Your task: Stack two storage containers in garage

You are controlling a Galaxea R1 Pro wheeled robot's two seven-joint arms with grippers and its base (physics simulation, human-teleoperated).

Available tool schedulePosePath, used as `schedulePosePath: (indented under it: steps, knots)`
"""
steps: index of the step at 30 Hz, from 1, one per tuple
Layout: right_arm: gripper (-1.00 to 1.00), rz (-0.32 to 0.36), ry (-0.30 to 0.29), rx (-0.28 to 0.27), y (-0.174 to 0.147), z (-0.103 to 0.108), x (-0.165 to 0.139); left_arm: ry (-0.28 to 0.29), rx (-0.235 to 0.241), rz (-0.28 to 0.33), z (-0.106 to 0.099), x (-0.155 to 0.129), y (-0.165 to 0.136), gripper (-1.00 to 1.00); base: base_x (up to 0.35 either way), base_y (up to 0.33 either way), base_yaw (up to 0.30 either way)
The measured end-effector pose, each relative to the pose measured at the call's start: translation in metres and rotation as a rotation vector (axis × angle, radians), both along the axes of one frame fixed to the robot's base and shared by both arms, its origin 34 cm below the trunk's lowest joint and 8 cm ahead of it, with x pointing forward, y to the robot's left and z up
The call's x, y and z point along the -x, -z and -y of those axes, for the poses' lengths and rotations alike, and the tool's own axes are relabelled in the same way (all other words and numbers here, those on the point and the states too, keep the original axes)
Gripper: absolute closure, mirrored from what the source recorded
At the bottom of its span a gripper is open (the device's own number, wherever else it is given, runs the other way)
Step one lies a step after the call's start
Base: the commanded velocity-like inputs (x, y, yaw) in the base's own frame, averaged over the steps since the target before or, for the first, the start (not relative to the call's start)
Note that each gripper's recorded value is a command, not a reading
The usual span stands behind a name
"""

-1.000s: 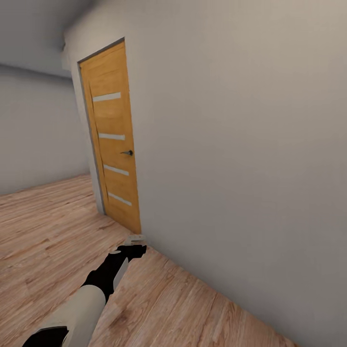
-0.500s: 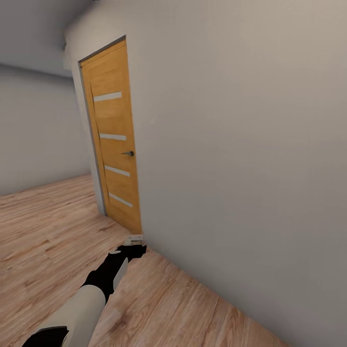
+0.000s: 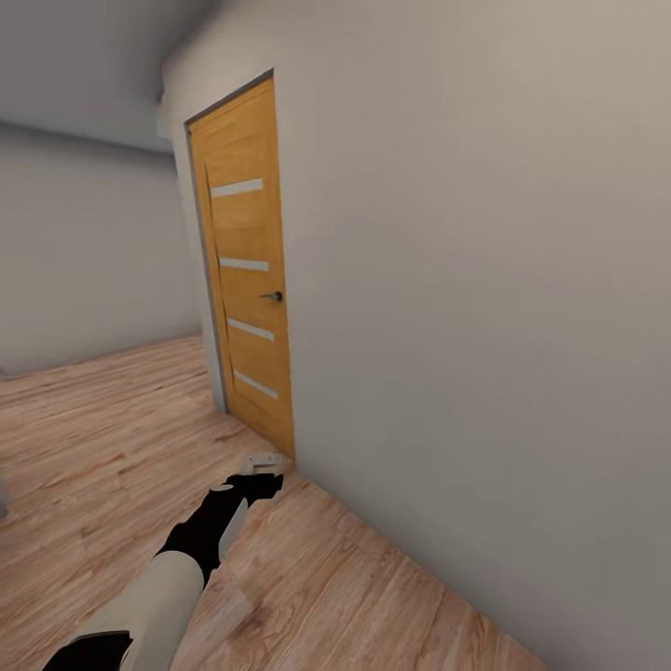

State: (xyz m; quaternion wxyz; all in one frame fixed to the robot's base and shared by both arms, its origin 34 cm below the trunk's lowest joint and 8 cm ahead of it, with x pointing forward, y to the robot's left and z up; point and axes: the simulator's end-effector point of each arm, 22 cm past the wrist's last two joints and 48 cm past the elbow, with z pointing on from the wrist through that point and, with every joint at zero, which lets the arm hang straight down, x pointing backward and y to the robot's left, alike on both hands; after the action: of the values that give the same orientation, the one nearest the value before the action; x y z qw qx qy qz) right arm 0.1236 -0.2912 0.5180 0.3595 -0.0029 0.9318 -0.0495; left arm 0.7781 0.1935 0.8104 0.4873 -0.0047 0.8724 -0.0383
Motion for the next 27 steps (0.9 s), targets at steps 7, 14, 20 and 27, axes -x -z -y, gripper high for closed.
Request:
schedulePosePath:
  steps: [7,14,20,27]
  knots:
    - [-1.00,0.000,0.000,-0.001,0.0000,-0.0004,0.0000,0.000,0.000,0.000,0.0002,0.0001,0.0000,-1.00,0.327,-0.096,0.001]
    - [-1.00,0.000,0.000,0.000,0.0001,-0.0002,-0.0001,0.001,0.002,0.000,0.0010,0.0000,0.0004,-1.00,0.237,-0.071,0.001]
    - [-1.00,-0.001,0.000,0.000,0.0001,-0.0001,-0.0001,-0.001,0.002,0.000,0.0001,-0.0005,0.0002,-1.00,0.024,-0.007,0.153]
    - [-1.00,0.000,0.001,0.000,0.0001,-0.0001,-0.0004,-0.001,0.004,0.000,0.0000,-0.0003,0.0005,-1.00,0.001,0.000,0.285]
